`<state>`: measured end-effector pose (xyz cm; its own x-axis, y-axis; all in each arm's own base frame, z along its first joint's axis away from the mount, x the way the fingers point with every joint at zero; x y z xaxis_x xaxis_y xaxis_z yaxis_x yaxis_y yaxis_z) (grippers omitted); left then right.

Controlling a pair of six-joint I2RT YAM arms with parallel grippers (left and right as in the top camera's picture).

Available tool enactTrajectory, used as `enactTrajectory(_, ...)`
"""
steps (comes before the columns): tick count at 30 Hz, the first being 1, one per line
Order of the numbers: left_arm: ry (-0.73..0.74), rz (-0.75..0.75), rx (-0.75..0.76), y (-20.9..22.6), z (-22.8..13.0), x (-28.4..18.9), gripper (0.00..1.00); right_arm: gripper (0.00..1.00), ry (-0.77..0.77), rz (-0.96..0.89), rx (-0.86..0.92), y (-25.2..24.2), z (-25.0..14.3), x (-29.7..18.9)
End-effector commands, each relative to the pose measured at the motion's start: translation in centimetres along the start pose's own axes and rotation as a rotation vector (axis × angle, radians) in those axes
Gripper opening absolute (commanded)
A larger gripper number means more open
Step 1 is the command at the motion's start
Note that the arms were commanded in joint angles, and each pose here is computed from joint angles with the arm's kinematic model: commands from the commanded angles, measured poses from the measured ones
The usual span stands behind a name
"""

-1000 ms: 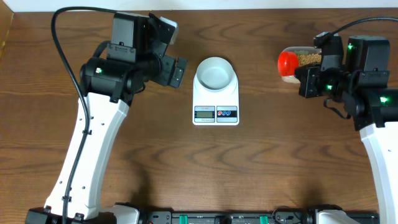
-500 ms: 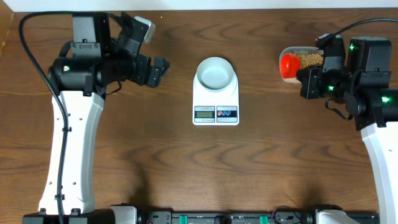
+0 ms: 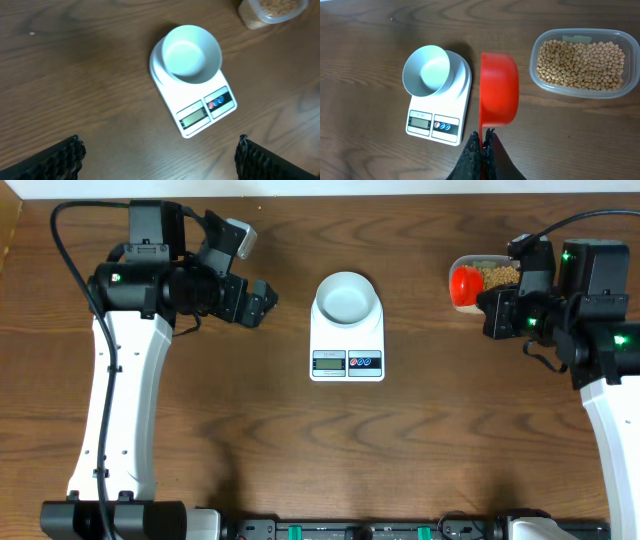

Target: Scoop item into bowl and weigh 50g on scale

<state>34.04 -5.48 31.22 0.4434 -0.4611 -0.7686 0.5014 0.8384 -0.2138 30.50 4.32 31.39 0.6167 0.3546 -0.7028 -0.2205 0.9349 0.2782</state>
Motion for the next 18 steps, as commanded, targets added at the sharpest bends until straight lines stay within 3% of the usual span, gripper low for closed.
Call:
enactTrajectory(1, -0.007, -0.087, -0.021, -0.9, -0.1, 0.4, 0.98, 0.01, -0.033, 0.001, -0.023, 0.2, 0.7, -0.8)
enactTrajectory(11, 0.135, -0.095, -0.225, -4.8, -1.8, 4.0, 0.98, 0.01, -0.046, -0.029, 0.029, -0.9, 1.0, -0.7)
enactTrajectory(18, 0.155, -0.144, -0.121, -9.3, -1.8, 6.5, 0.98, 0.01, -0.066, -0.069, 0.102, -3.5, 1.6, -0.3)
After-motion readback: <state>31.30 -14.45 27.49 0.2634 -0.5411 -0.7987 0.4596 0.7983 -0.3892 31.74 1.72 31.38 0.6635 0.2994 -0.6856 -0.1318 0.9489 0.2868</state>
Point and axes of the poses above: each gripper's point midway between its finger pads, its own x axis out along the fingers, its own y axis along the line the jaws close on, z = x × y, the point moved 7 cm from there along -x, back along the fingers, and after that the axes turned 1 degree about -x, right-handed, at the moved point
